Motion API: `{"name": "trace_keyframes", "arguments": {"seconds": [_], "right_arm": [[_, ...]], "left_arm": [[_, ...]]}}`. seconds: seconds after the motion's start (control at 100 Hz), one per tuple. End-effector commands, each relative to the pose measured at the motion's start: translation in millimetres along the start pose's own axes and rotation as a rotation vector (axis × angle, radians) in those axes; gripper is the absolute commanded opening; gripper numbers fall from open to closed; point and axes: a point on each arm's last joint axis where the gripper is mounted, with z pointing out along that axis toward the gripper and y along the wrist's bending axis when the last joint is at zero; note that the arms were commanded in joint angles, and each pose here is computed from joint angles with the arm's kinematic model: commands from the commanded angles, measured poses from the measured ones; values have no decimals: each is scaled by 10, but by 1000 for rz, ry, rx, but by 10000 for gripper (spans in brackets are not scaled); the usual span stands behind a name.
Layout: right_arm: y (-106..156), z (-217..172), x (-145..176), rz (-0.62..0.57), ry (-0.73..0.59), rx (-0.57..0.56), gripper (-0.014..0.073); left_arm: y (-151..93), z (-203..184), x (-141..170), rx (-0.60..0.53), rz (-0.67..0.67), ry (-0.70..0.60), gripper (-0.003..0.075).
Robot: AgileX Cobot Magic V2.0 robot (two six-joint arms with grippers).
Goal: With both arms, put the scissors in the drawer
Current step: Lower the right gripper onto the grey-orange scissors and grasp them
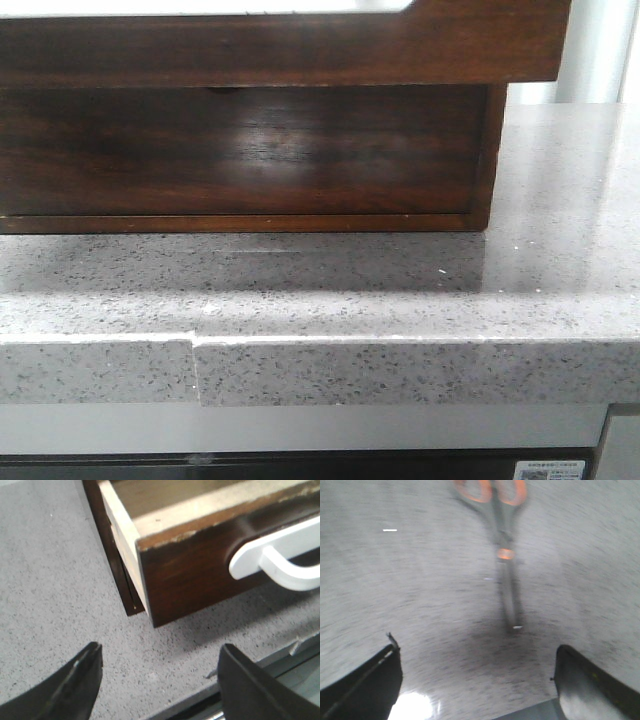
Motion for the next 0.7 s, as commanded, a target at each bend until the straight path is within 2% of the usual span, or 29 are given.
{"name": "trace_keyframes", "arguments": {"seconds": [0.0, 0.11, 0.24, 0.54, 0.69], "right_arm": [[-143, 67, -186, 21, 6, 23, 511], [-310, 309, -299, 80, 96, 7, 466], [-422, 579, -412, 71, 177, -33, 449], [-442, 1099, -673, 13, 311, -85, 449], [-402, 1254, -813, -42, 330, -117, 449]], "left_arm": [[21, -63, -176, -17, -9, -124, 459], [23, -64, -183, -19, -9, -131, 459], [23, -64, -185, -19, -9, -133, 459], [24, -64, -186, -20, -9, -135, 459], [22, -64, -187, -19, -10, -135, 459]]}}
